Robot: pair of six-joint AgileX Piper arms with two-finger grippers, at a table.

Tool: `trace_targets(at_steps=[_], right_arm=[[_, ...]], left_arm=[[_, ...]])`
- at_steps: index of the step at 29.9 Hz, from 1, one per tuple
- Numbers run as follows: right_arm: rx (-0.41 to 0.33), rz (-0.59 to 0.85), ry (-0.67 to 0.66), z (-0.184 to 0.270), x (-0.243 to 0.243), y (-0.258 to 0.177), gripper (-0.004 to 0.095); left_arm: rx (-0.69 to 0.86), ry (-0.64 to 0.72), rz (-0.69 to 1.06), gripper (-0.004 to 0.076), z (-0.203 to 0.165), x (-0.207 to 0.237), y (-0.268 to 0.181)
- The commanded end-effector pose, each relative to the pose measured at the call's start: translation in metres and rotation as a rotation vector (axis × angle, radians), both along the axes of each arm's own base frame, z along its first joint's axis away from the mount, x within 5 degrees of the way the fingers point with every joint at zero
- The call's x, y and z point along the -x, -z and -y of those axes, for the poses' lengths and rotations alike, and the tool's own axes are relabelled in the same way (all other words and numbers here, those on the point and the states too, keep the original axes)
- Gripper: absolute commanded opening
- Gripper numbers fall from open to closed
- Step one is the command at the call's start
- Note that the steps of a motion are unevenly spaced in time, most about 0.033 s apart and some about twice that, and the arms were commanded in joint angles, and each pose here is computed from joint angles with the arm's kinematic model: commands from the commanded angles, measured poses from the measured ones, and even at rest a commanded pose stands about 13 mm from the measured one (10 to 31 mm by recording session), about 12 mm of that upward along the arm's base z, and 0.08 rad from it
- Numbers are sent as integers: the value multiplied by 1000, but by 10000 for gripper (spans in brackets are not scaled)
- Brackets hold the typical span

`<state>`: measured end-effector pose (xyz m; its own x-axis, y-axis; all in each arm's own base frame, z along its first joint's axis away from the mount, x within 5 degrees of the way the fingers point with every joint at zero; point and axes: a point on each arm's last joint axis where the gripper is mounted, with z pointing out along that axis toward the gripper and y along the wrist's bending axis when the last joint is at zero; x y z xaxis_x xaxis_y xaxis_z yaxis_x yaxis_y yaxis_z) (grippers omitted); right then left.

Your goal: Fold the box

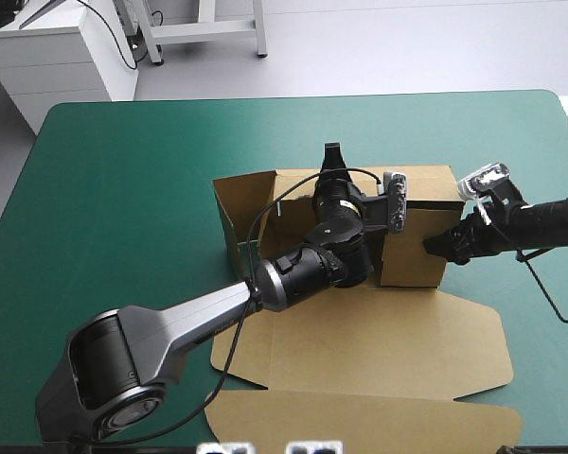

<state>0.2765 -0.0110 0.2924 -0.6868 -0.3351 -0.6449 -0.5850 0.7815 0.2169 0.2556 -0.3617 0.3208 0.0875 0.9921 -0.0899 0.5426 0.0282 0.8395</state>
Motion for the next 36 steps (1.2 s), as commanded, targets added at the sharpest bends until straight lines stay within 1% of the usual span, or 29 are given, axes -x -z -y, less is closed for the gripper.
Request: trace_targets(at_steps=[1,4,6,8,9,10,12,13,15,18,21,25,28,30,33,36], right_arm=[[-83,88,12,-4,-8,-12,655],[-132,106,8,-6,-13,-11,655],[-150,108,16,-6,-16,-9,646],[-166,93,47,-5,-20,-6,585],[-168,81,59,-4,-21,-4,519],[-167,77,61,-3,-22,-2,429],[-153,90,40,-3,-23,-1,216],[-141,108,21,-3,-23,-1,126],[-125,137,-13,-4,-23,-1,43],[-138,150,13,-3,-25,-3,32],[-146,154,18,-4,-25,-3,1],[-155,121,48,-3,-25,-2,2],[-154,99,66,-3,-25,-1,4],[-137,86,86,-3,-26,1,4],[-74,56,120,-11,-28,5,4],[-5,42,128,-24,-30,9,4]], left_arm=[[106,20,-34,-8,2,10,-16],[107,22,-34,-8,2,10,-16],[107,22,-34,-8,2,10,-16],[106,22,-32,-8,2,10,-16],[107,23,-31,-8,2,10,-16],[108,25,-30,-8,2,10,-16],[111,29,-29,-8,3,10,-16],[110,29,-28,-8,3,10,-16],[114,36,-24,-8,3,10,-17],[120,45,-21,-8,4,10,-17],[120,45,-21,-8,4,10,-17],[119,43,-22,-8,4,10,-17],[131,35,-22,-8,4,10,-17],[133,33,-18,2,4,10,-18],[123,30,-5,67,3,9,-18],[128,19,-7,223,2,8,-18]])
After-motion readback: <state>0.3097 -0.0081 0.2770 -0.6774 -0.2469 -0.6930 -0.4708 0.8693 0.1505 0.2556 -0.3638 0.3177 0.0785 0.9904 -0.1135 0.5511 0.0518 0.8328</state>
